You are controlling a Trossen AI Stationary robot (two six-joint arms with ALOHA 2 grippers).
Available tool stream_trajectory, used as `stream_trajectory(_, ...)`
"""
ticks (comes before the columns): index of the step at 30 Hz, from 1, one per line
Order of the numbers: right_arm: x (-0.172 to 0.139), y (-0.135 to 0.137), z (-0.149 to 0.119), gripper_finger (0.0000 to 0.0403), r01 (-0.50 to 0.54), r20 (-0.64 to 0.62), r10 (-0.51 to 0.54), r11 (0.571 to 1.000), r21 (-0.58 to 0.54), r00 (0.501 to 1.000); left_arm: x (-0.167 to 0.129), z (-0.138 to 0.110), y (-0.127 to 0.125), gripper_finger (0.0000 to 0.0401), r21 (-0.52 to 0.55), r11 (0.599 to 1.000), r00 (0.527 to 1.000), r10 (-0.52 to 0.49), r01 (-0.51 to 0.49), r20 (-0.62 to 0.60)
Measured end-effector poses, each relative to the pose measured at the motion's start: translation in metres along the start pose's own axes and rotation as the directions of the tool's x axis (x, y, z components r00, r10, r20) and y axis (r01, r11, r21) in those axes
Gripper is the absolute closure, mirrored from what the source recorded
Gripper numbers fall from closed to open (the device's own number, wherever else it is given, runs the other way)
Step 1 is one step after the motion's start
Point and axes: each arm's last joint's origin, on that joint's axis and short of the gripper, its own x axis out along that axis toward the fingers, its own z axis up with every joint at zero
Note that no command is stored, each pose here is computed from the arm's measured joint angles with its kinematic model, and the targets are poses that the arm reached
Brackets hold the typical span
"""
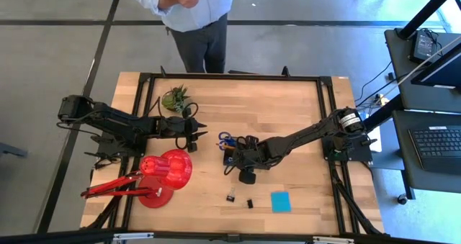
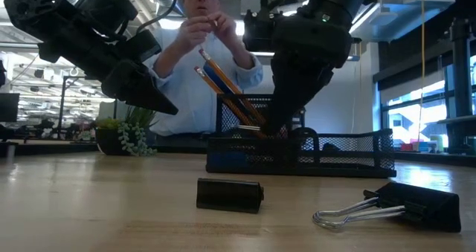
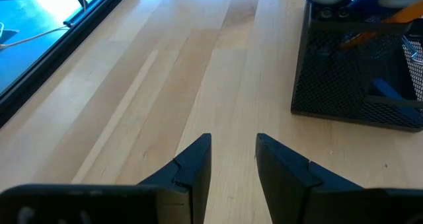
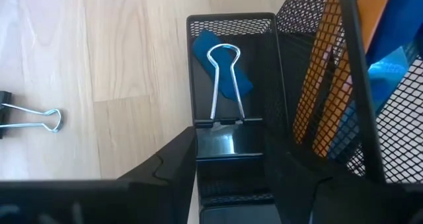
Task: Pick and place office supplies into organizer
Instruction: Put the top black binder clip into the black desk organizer, then put the right black binder clip into the black desk organizer
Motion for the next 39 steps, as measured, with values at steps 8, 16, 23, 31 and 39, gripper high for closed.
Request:
stream_trajectory(8,0.000,-0.003,0.001,0.0239,0.004,0.002,-0.005,0.998,0.056,1.000,0.000,0.000,0.000,0.0288,0.000,1.000,1.000,0.000,0.000,0.000)
stream_trajectory(16,0.000,-0.003,0.001,0.0195,0.008,0.003,-0.008,0.998,0.057,1.000,0.000,0.000,0.000,0.0288,0.000,1.000,1.000,0.000,0.000,0.000)
stream_trajectory(23,0.000,-0.003,0.001,0.0165,0.008,0.003,-0.009,0.998,0.054,1.000,0.000,0.000,0.000,0.0288,0.000,1.000,1.000,0.000,0.000,0.000)
stream_trajectory(31,-0.010,0.000,-0.001,0.0164,0.008,-0.009,-0.007,1.000,0.012,1.000,0.000,0.000,0.000,0.0288,0.000,1.000,1.000,0.000,0.000,0.000)
stream_trajectory(39,-0.047,0.007,0.004,0.0164,-0.084,0.062,0.085,0.996,-0.022,0.994,0.000,0.000,0.000,0.0288,0.000,1.000,1.000,0.000,0.000,0.000)
